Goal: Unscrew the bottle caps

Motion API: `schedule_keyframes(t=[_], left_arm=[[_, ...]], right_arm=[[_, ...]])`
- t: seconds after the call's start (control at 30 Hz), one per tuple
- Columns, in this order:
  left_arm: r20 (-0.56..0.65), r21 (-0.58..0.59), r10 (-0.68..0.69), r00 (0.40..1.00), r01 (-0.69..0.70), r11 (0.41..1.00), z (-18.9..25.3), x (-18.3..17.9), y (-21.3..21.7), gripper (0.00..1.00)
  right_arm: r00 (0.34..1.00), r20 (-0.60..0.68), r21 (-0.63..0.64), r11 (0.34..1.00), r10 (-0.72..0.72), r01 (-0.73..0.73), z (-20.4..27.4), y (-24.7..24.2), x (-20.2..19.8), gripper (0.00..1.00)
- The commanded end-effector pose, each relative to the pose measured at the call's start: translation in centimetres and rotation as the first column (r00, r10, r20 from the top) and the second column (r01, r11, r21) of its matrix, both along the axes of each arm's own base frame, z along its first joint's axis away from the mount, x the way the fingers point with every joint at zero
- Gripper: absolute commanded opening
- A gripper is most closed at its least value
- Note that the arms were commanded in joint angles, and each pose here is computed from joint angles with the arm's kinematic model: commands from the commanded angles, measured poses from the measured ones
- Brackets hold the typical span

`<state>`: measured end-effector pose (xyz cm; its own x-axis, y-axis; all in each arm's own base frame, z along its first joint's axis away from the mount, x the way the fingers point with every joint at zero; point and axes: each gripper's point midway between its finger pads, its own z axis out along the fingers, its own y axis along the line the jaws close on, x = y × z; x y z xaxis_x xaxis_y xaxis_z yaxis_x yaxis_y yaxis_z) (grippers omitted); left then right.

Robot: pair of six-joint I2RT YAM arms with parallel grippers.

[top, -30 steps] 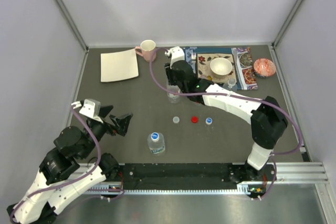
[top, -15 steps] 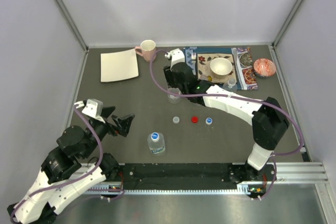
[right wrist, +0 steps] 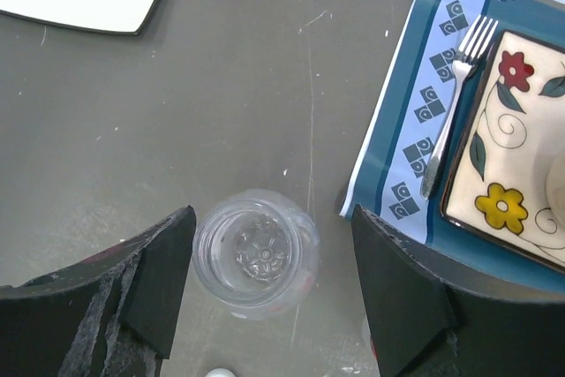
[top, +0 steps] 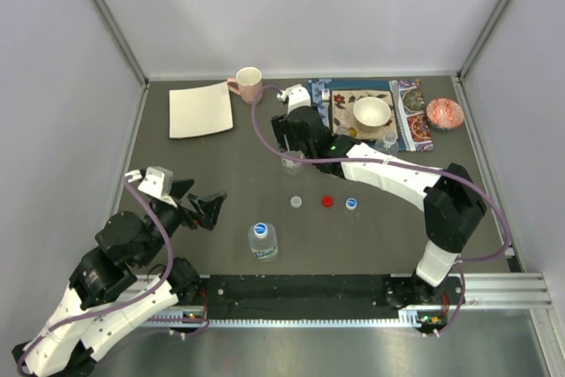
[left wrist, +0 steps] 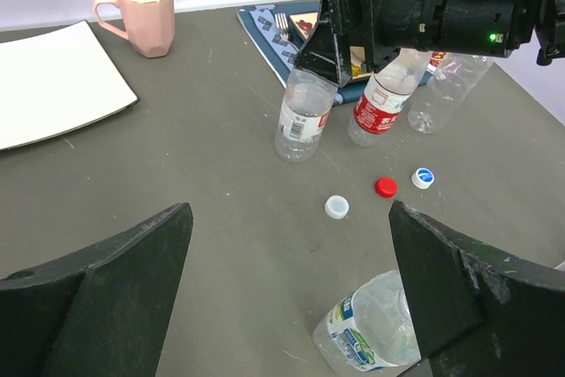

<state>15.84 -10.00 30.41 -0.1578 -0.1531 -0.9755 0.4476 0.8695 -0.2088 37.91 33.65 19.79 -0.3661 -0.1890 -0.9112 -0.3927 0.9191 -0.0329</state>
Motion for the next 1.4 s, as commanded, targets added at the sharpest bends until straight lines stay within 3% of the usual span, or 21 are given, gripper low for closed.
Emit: schedule_keyframes(t=[0.0,0.17,0.3,0.63,0.8,0.9,1.03,1.13,1.23,1.27,1.3,1.37], left_arm=[[0.037,-0.043,-0.019,0.999,0.021,0.999,1.2,0.1,-0.6,0.99],[0.037,-0.049,-0.02,0.999,0.022,0.999,1.2,0.0,-0.5,0.99],[0.035,-0.049,-0.02,0.999,0.022,0.999,1.1,0.0,-0.5,0.99],[0.031,-0.054,-0.023,0.999,0.025,0.998,1.0,0.0,-0.6,0.99],[0.035,-0.053,-0.02,0.999,0.022,0.998,1.1,-0.1,-0.5,0.99],[0.036,-0.045,-0.008,0.999,0.01,0.999,1.0,0.1,-0.4,0.99],[0.033,-0.037,0.028,0.999,-0.027,0.999,0.8,0.5,0.1,0.99],[0.022,-0.048,0.101,0.995,-0.1,0.994,0.6,1.2,1.1,0.99],[-0.031,-0.062,0.273,0.961,-0.275,0.959,-0.5,2.0,3.8,0.99],[-0.041,-0.068,0.358,0.933,-0.36,0.93,-0.7,2.4,5.3,0.99],[-0.067,-0.094,0.4,0.914,-0.405,0.909,-1.0,2.5,5.8,0.99],[-0.1,-0.084,0.448,0.888,-0.456,0.886,-1.7,2.4,6.7,0.99]], right_arm=[[0.998,0.053,0.075,0.997,0.017,-0.021,4.2,0.8,-0.6,0.72],[0.998,0.049,0.083,0.996,0.026,-0.03,4.4,1.0,-0.8,0.74],[0.998,0.051,0.086,0.995,0.041,-0.045,4.9,1.3,-1.0,0.82],[0.996,0.072,0.095,0.993,0.059,-0.065,6.7,1.8,-1.6,0.86],[0.989,0.134,0.089,0.993,0.061,-0.074,10.4,1.6,-2.1,0.88],[0.978,0.198,0.112,0.99,0.062,-0.085,15.0,0.6,-3.1,0.88],[0.953,0.286,0.133,0.98,0.106,-0.148,20.9,-0.7,-5.9,0.89],[0.916,0.307,0.144,0.938,0.259,-0.314,22.5,0.3,-10.2,0.89],[0.824,0.282,0.124,0.833,0.491,-0.539,19.7,2.0,-15.7,0.86],[0.807,0.231,0.111,0.809,0.544,-0.577,16.1,2.4,-17.0,0.84],[0.75,0.215,0.167,0.734,0.625,-0.659,15.9,3.1,-19.9,0.84],[0.75,0.137,0.191,0.725,0.647,-0.661,12.8,3.1,-21.7,0.84]])
